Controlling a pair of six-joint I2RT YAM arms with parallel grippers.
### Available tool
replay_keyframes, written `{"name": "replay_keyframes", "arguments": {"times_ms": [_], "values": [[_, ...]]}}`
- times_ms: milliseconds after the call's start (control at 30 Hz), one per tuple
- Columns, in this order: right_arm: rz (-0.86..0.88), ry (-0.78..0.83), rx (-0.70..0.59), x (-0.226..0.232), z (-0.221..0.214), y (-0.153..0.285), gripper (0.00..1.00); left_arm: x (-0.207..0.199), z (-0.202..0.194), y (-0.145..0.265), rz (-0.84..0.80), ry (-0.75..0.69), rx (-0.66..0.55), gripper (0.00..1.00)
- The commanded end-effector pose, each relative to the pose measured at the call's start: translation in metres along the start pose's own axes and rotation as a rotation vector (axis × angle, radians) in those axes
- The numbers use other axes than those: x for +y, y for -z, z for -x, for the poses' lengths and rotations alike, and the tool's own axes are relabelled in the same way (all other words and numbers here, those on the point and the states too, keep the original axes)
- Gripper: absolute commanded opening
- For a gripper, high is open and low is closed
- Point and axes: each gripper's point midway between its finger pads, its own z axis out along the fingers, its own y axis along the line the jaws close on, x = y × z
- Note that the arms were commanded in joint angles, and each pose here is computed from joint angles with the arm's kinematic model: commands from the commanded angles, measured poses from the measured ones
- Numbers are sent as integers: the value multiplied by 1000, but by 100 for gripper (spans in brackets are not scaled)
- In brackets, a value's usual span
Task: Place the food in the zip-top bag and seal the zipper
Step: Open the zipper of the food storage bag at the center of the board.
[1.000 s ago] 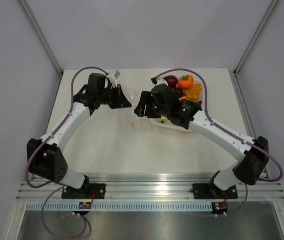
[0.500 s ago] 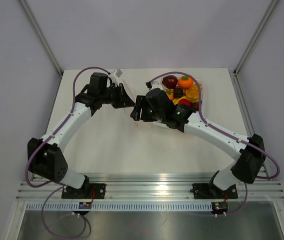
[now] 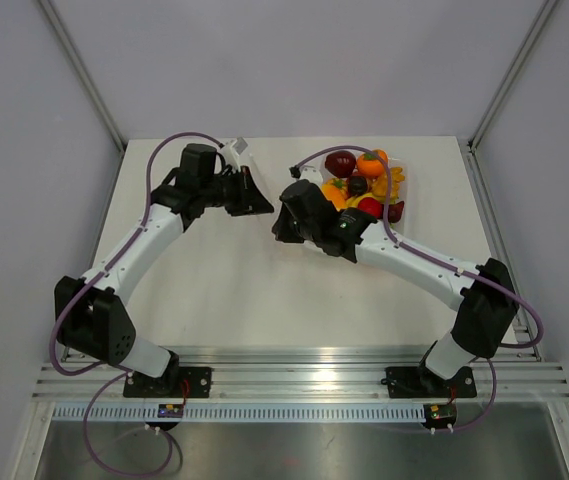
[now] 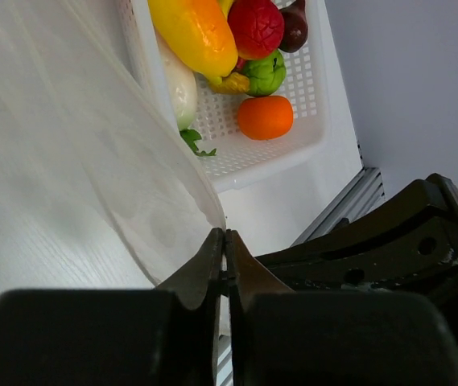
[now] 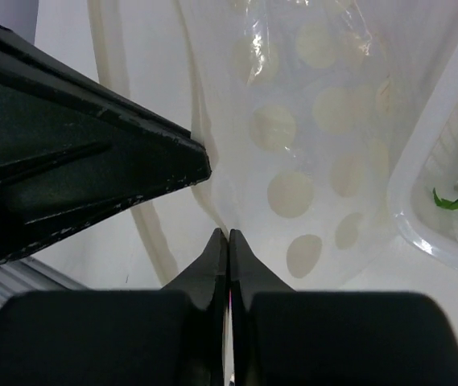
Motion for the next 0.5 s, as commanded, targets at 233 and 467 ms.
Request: {"name": "replay_keyframes", "arguments": {"times_ms": [233, 467], "values": [[5, -100, -114, 9, 25, 4, 0, -71, 24, 69, -76, -222, -101, 57], [39, -131, -122, 14, 28, 9, 0, -32, 31, 94, 182, -148, -262, 37]]}}
